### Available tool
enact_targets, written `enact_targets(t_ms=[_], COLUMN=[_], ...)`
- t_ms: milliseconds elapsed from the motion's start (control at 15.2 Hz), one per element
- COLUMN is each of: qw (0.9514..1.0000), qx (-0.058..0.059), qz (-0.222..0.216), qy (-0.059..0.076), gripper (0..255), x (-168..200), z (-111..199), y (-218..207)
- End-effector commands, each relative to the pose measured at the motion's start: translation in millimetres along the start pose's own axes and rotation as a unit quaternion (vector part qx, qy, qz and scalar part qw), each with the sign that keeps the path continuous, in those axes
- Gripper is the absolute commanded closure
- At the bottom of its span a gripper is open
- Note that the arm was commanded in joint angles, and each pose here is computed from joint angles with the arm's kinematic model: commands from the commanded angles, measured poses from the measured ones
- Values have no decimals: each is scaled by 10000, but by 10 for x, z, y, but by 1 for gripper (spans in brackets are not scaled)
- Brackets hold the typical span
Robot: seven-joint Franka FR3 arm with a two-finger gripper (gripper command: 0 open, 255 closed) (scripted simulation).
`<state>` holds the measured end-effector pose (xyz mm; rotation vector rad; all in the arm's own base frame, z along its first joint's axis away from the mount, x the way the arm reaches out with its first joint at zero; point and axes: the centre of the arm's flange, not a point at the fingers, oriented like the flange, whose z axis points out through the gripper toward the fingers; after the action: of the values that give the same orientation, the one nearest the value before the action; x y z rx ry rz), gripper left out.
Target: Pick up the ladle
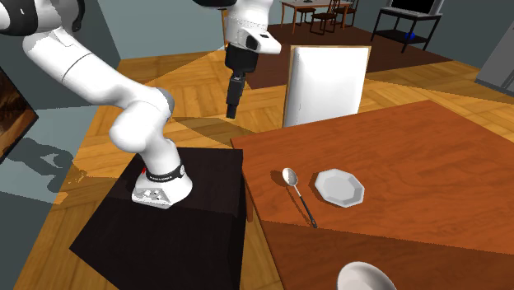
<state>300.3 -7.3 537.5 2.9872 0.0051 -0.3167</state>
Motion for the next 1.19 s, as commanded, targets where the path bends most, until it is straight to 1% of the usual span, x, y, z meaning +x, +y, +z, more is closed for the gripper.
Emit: enact_targets(t_ms=[0, 132, 264, 396, 528, 660, 792, 924, 1122], qw=[10000, 9994, 9974, 9942, 9896, 9838, 9767, 9684, 9535], qx=[0, 102, 203, 304, 405, 506, 605, 704, 851], qz=[0, 343, 686, 1028, 1369, 1707, 2044, 2378, 2873], qy=[0, 41, 81, 122, 162, 202, 242, 282, 340], gripper=[0, 0, 0, 0, 0, 0, 0, 0, 0], x=[0, 105, 218, 339, 466, 599, 739, 885, 1113], z=[0, 204, 406, 606, 802, 997, 1188, 1378, 1657], y=[0, -87, -170, -249, -324, -394, -458, -516, -592])
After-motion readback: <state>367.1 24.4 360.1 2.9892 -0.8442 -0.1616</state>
